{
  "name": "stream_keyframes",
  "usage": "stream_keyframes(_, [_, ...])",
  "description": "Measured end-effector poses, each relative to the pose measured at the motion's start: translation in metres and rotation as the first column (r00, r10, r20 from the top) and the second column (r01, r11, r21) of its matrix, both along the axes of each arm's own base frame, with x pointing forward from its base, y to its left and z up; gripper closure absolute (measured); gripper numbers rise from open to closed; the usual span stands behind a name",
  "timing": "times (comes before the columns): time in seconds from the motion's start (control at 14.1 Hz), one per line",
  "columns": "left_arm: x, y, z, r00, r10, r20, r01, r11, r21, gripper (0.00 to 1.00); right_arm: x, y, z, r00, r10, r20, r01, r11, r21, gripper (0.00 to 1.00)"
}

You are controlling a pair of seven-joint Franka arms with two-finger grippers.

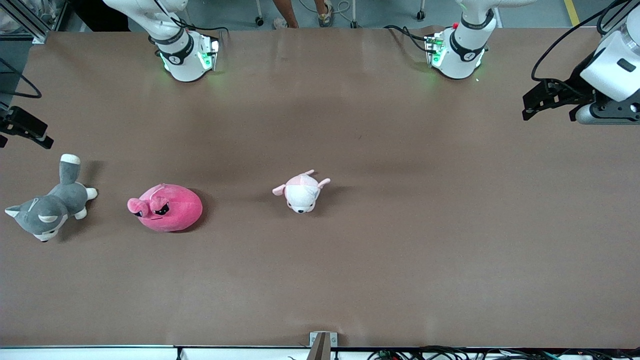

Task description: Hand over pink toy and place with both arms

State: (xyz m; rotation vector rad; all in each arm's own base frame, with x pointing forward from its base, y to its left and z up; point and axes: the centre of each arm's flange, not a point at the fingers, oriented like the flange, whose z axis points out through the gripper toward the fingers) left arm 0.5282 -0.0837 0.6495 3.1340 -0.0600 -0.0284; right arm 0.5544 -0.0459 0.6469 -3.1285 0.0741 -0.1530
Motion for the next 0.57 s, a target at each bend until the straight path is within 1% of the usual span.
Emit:
stream_keyframes(0.21, [-0.001, -0.004, 0.0, 1.0, 0.023, 0.0, -0.023, 1.0, 0.001, 0.0, -0.009, 0.001, -0.008, 1.0, 0.003, -0.015, -0.003, 1.0, 0.001, 0.0])
stream_keyframes(0.43, [-0.001, -0.009, 0.001, 0.999, 0.033, 0.003, -0.033, 0.999, 0.001, 0.0, -0.02, 0.001, -0.011, 1.0, 0.004, -0.021, -0.004, 1.0, 0.001, 0.0])
stream_keyframes(0.57, [-0.001, -0.008, 0.004, 0.999, 0.034, 0.012, -0.034, 0.999, -0.001, 0.0, -0.023, 0.001, -0.011, 1.0, 0.004, -0.022, -0.004, 1.0, 0.001, 0.0])
